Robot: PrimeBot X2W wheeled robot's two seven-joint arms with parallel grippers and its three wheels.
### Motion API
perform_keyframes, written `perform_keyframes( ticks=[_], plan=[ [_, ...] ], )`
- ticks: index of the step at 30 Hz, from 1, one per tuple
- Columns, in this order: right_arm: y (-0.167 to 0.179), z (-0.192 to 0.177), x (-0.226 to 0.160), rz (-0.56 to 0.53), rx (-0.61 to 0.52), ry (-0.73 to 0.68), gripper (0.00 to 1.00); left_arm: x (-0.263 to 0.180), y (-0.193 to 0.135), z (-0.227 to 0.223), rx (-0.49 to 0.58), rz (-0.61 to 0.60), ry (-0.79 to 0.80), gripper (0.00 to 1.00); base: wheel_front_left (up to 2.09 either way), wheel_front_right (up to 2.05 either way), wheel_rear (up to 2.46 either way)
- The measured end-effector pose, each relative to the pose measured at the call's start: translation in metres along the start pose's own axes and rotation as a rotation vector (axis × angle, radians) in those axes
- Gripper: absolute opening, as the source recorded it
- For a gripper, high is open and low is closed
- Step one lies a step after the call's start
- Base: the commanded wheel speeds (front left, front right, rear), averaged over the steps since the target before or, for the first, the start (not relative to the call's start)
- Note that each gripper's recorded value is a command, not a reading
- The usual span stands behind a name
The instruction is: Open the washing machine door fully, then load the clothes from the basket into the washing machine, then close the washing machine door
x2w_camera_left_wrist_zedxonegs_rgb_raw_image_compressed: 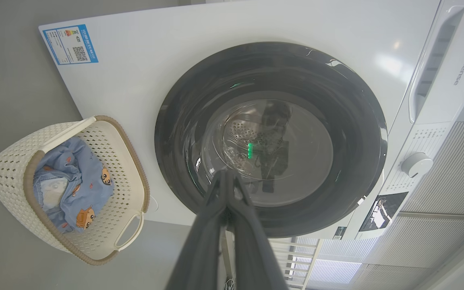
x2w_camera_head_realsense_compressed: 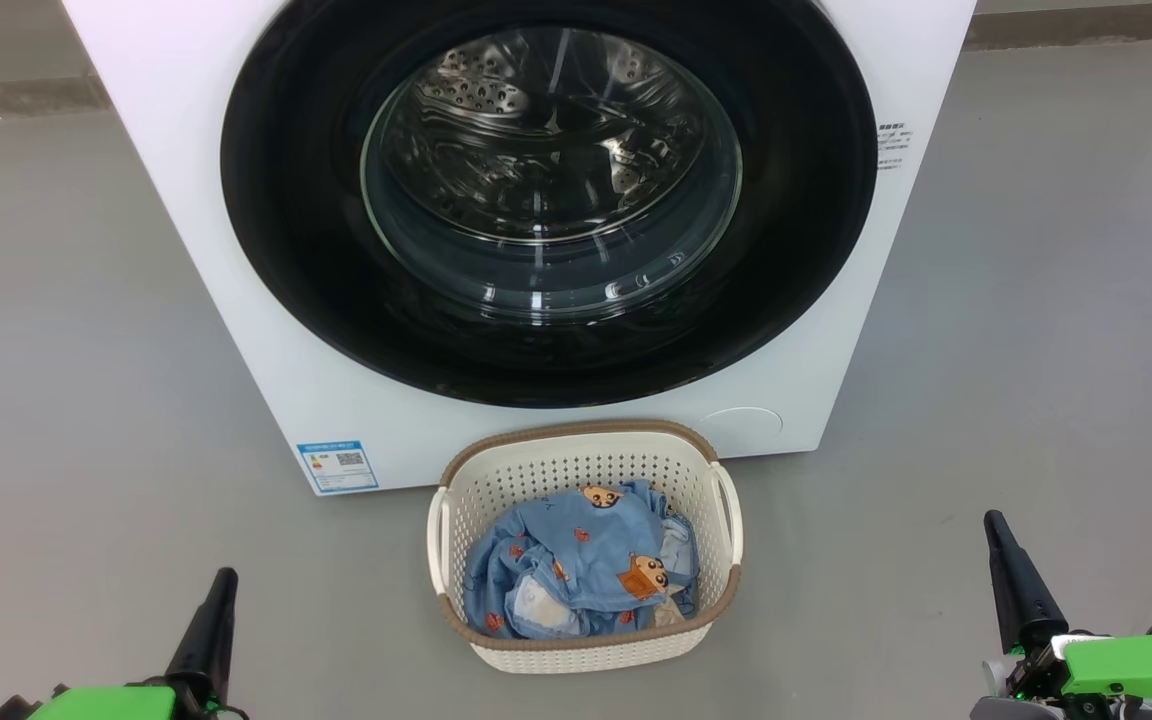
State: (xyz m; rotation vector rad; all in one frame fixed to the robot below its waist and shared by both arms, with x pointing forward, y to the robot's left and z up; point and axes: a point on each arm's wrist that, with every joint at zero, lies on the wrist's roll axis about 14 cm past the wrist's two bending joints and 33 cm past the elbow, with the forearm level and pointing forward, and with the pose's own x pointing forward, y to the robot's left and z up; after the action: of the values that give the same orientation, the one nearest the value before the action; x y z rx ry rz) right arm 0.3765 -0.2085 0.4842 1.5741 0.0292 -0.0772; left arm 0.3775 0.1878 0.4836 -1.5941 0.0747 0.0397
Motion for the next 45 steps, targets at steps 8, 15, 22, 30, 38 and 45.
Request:
perform_keyframes(
  ticks=[8,15,22,30,38,45],
  plan=[
    [0.000,0.000,0.000,0.000,0.000,0.000,0.00,0.000,0.000,0.000,0.000,0.000,0.000,0.00,0.00,0.00,0.00],
    [-0.018,-0.001,-0.006,-0.053,0.009,-0.003,1.00,-0.006,0.018,-0.003,-0.014,0.052,0.002,1.00,0.00,0.00,0.00],
    [-0.040,-0.002,-0.017,-0.118,0.019,-0.011,1.00,-0.019,0.043,-0.009,-0.034,0.126,-0.002,1.00,0.00,0.00,0.00],
    [-0.037,-0.003,-0.016,-0.110,0.007,-0.019,1.00,-0.018,0.041,-0.011,-0.029,0.120,-0.008,1.00,0.00,0.00,0.00],
    [-0.033,-0.005,-0.015,-0.099,-0.037,-0.020,1.00,-0.018,0.038,-0.008,0.016,0.115,-0.024,1.00,0.00,0.00,0.00],
    [-0.028,-0.005,-0.014,-0.087,-0.111,-0.022,1.00,-0.019,0.036,-0.006,0.085,0.110,-0.034,1.00,0.00,0.00,0.00]
  ],
)
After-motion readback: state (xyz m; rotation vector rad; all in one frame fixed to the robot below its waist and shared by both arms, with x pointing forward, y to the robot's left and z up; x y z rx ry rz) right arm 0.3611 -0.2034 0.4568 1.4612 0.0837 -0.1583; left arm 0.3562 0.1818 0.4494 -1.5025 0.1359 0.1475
